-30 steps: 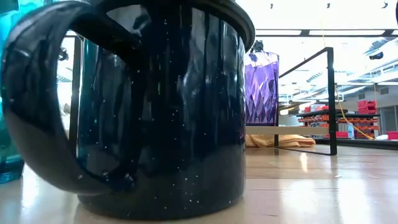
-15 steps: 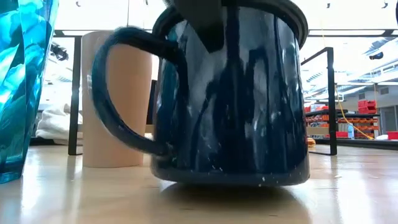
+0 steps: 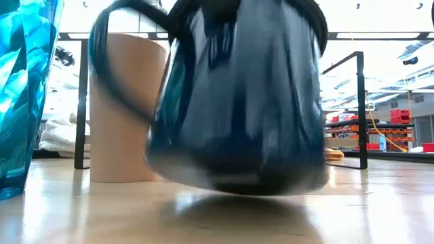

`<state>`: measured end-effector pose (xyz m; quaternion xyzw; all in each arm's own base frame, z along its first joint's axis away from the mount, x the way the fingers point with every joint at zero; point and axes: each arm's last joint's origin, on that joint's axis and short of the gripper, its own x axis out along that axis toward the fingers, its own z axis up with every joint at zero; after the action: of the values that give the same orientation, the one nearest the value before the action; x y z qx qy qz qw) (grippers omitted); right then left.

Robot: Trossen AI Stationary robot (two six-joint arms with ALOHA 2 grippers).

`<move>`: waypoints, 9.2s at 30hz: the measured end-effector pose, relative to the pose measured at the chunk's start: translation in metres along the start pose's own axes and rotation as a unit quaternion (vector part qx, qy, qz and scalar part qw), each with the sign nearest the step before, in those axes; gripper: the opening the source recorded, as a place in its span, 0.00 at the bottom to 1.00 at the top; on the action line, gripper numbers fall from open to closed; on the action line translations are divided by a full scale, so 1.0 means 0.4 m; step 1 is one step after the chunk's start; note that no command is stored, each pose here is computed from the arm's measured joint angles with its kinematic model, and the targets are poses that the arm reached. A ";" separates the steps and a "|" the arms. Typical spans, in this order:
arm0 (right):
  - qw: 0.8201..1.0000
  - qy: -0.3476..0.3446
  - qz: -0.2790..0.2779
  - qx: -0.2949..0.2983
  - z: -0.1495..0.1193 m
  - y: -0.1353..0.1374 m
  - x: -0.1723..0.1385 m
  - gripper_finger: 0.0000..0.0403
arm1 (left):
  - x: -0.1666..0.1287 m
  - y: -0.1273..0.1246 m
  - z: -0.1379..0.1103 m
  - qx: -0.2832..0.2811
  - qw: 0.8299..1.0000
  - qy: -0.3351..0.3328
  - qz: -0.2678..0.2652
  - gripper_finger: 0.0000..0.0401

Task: Stack small to large cups/mugs on shelf
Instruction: Put the dark blue mug on the shelf aligned with the other dark blue mug

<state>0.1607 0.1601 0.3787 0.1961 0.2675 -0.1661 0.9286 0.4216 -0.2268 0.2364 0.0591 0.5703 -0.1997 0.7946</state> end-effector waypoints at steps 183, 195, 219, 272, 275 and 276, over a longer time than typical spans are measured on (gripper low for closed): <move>0.997 -0.042 -0.038 0.057 0.033 -0.016 0.031 0.25 | -0.404 0.152 -0.292 0.096 0.982 0.024 0.160 0.07; 0.997 -0.045 -0.035 0.061 0.035 -0.014 0.031 0.25 | -0.382 0.169 -0.272 0.104 0.981 0.014 0.165 0.07; 0.997 -0.045 -0.033 0.056 0.035 -0.012 0.031 0.25 | -0.336 0.216 -0.246 0.066 0.984 0.009 0.163 0.07; 0.997 -0.044 -0.031 0.057 0.036 -0.011 0.032 0.25 | -0.244 0.281 -0.299 -0.021 0.989 0.028 0.145 0.07; 0.997 -0.045 -0.031 0.057 0.036 -0.011 0.032 0.25 | -0.244 0.284 -0.299 -0.037 0.988 0.026 0.146 0.07; 0.997 -0.045 -0.031 0.057 0.036 -0.011 0.032 0.25 | -0.243 0.285 -0.299 -0.043 0.988 0.025 0.146 0.07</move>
<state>0.1751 0.1472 0.3815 0.2329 0.2218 -0.2184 0.9213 0.3336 -0.0597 0.2707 0.1123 0.5837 -0.0553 0.8023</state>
